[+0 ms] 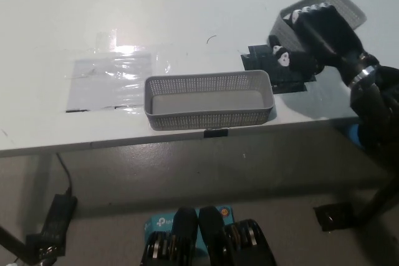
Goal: The robot uses its right hand to pick up the grey box kept on the middle on the desk and place it on top of another box next to it in a right angle
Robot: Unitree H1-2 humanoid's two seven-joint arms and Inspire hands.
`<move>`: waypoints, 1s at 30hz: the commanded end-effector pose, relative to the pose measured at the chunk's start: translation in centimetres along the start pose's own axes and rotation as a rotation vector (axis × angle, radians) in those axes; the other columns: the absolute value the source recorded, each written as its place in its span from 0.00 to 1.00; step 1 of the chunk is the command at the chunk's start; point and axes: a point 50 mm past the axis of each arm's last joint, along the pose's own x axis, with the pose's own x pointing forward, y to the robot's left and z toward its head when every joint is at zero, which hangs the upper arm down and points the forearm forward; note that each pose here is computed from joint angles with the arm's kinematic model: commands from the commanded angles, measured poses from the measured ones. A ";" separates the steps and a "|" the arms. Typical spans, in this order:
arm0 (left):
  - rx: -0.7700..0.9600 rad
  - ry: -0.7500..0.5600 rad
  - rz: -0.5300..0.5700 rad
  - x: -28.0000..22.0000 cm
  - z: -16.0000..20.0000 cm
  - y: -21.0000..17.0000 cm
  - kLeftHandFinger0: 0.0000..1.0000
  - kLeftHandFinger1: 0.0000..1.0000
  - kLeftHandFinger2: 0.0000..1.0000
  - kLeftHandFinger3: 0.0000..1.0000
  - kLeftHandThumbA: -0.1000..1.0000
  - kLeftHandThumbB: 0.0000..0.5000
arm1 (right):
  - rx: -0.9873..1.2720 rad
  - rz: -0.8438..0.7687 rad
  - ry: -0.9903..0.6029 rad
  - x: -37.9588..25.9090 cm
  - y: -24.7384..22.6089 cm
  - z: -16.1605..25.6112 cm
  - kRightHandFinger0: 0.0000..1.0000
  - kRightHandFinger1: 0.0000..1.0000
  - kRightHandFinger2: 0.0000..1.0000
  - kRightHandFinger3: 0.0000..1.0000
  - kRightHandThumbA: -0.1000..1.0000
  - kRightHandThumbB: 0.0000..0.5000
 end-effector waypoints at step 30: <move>0.115 -0.050 -0.053 1.3 2.6 2.2 0.00 0.07 0.02 0.08 1.00 0.63 | -0.179 0.228 -0.649 4.5 5.6 10.8 0.00 0.00 0.15 0.16 0.00 0.73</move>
